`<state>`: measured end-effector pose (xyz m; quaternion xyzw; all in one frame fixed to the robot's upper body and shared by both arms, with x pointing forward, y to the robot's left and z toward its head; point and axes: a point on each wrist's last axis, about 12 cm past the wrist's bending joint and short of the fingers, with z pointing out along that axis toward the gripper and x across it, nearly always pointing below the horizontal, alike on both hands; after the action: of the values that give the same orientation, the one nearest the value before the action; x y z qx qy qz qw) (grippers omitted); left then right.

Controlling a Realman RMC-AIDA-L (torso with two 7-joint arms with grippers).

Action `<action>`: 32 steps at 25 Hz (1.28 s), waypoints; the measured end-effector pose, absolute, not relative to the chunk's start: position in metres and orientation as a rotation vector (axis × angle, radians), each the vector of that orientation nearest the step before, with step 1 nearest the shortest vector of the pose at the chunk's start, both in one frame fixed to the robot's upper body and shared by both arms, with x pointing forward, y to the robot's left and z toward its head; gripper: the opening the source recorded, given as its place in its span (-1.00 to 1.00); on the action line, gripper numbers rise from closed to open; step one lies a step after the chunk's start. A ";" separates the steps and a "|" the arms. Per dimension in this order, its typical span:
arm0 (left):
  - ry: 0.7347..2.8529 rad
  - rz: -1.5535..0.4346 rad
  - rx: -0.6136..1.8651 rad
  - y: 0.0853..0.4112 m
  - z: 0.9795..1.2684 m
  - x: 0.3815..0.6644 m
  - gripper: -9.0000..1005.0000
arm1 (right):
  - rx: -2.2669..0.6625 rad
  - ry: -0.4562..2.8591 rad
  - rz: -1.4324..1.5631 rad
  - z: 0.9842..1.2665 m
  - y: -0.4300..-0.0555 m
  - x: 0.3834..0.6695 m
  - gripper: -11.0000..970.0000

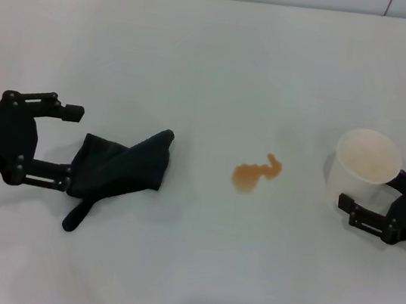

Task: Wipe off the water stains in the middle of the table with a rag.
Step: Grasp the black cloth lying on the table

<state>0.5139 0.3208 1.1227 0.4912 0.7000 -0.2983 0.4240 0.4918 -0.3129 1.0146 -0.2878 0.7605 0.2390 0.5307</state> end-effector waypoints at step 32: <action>1.757 -0.730 1.201 0.329 1.120 0.508 0.67 | -0.779 1.544 0.631 1.081 -0.332 0.456 0.76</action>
<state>0.5079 0.3285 1.1200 0.4816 0.7046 -0.2927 0.4312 0.4558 -0.3323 1.0806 -0.3370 0.6675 0.2729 0.6054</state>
